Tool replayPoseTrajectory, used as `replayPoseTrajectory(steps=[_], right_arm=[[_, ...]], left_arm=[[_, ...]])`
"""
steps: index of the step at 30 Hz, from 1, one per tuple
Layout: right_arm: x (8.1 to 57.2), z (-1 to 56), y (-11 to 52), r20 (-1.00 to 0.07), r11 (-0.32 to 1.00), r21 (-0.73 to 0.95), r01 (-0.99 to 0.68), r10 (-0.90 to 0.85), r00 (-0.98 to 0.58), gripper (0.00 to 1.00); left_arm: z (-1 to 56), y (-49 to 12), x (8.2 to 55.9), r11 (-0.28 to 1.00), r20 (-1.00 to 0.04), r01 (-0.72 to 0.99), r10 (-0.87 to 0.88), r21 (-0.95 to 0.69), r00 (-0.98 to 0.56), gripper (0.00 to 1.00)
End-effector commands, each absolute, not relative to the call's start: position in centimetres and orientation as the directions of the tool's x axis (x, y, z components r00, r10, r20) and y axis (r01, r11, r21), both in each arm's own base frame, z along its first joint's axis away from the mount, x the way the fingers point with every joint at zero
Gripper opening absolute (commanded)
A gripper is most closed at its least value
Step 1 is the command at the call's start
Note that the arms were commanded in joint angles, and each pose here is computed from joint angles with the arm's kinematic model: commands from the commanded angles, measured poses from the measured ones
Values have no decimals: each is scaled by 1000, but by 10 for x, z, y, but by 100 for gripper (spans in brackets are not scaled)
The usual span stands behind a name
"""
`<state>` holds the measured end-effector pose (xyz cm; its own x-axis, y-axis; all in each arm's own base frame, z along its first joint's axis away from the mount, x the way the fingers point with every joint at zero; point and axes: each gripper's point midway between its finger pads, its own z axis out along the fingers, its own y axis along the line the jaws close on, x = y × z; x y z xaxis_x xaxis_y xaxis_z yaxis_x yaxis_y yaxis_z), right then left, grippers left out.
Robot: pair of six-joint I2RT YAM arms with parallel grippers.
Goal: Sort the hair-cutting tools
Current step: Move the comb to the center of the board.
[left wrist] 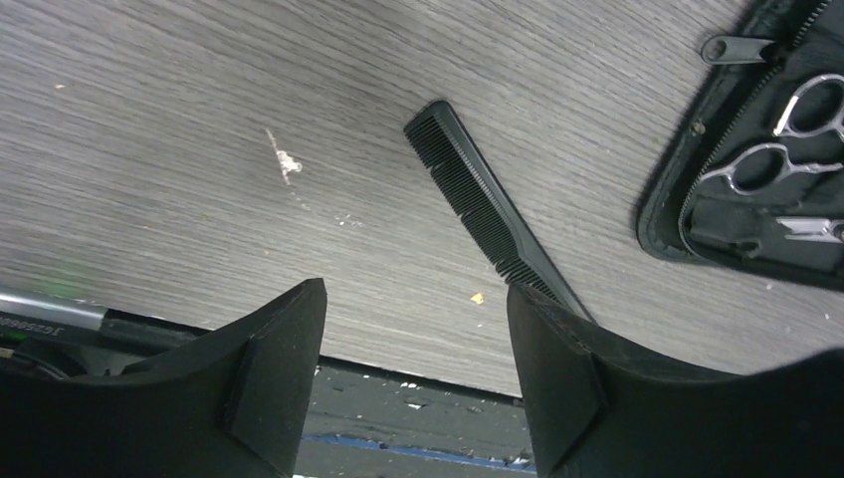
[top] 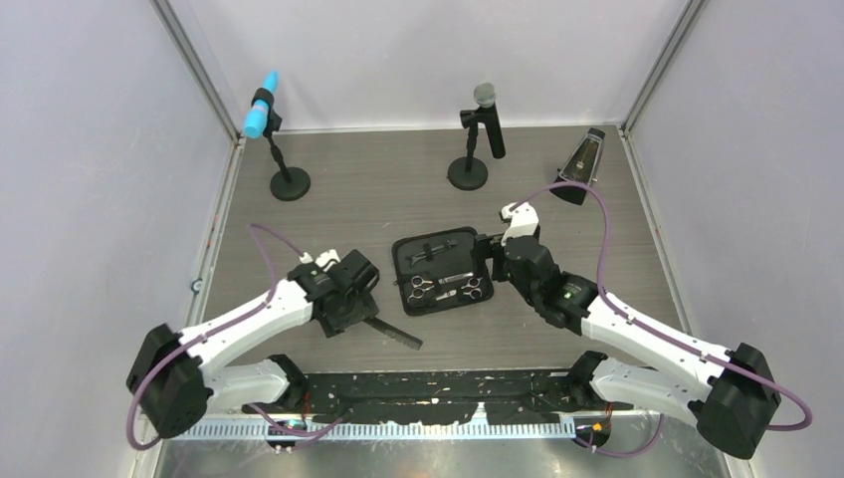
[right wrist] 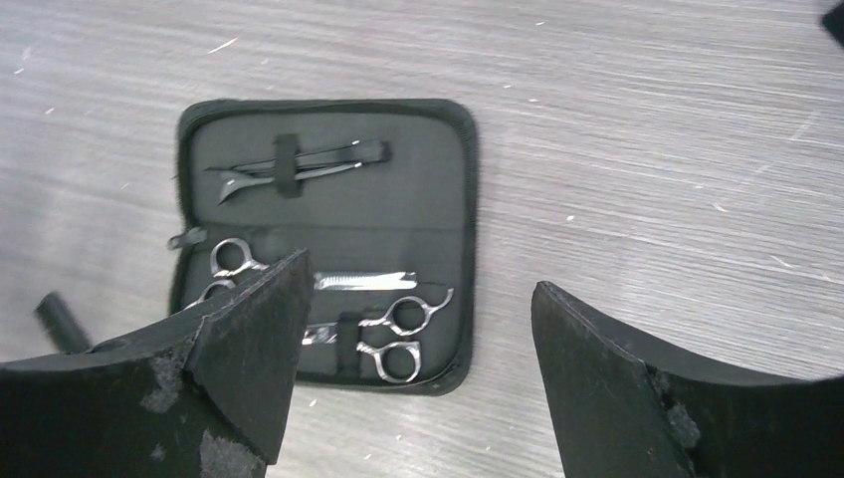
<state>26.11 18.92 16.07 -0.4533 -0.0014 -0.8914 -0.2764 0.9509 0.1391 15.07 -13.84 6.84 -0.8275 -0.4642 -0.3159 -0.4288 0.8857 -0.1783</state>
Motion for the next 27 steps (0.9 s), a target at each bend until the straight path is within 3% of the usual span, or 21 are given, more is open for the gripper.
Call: replayPoseTrajectory(steps=[1, 17, 27], right_arm=[[279, 168, 167, -930, 982, 119, -146, 59, -362, 88], [283, 140, 152, -946, 989, 99, -110, 59, -319, 88], [283, 134, 150, -948, 989, 100, -108, 61, -313, 88]], left_arm=[[72, -162, 174, 848, -322, -482, -529, -218, -785, 68], [16, -177, 180, 855, -239, -519, -506, -12, -829, 54], [22, -155, 230, 938, -325, -328, -279, 108, -904, 22]])
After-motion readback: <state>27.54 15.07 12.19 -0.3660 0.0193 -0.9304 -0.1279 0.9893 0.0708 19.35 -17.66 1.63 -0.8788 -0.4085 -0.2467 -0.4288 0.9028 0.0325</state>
